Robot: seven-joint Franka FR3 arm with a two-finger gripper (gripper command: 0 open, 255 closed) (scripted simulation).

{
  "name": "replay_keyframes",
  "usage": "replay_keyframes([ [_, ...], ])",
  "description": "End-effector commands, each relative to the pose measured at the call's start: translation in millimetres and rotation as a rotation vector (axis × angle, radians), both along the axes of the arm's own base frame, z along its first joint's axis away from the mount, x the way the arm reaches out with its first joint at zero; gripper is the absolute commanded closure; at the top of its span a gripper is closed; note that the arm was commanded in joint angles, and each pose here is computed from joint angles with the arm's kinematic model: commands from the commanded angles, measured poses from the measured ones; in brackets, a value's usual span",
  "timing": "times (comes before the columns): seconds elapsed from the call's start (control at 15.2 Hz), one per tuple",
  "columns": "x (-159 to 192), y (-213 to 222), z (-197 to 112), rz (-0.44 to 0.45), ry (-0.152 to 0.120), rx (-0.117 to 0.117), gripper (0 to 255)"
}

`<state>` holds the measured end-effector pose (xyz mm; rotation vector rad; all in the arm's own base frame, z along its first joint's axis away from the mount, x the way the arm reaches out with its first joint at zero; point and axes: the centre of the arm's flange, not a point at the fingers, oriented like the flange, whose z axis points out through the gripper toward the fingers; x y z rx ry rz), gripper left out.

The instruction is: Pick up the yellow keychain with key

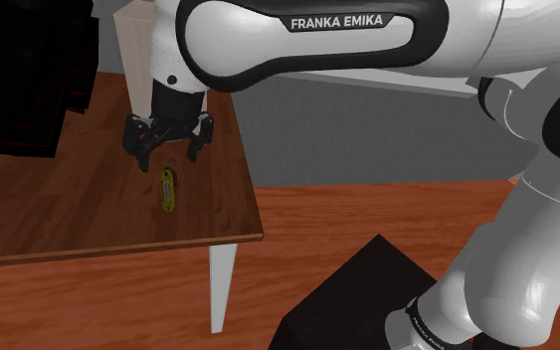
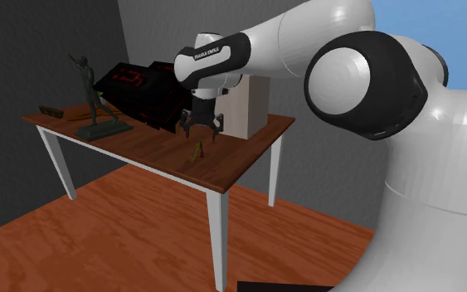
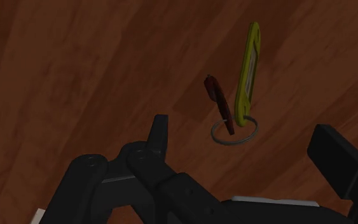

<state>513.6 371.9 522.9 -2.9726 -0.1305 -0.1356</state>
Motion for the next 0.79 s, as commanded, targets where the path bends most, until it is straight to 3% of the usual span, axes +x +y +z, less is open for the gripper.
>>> replay_keyframes([
  [0.0,-0.5,-0.2,-10.0,0.0,0.0,0.0,0],
  [0.13,-0.5,-0.2,-13.0,0.0,0.0,0.0,0],
  [0.2,-0.2,-0.6,-13.2,0.0,0.0,0.0,255],
  [0.73,-0.2,-0.7,-13.7,0.0,0.0,0.0,255],
])
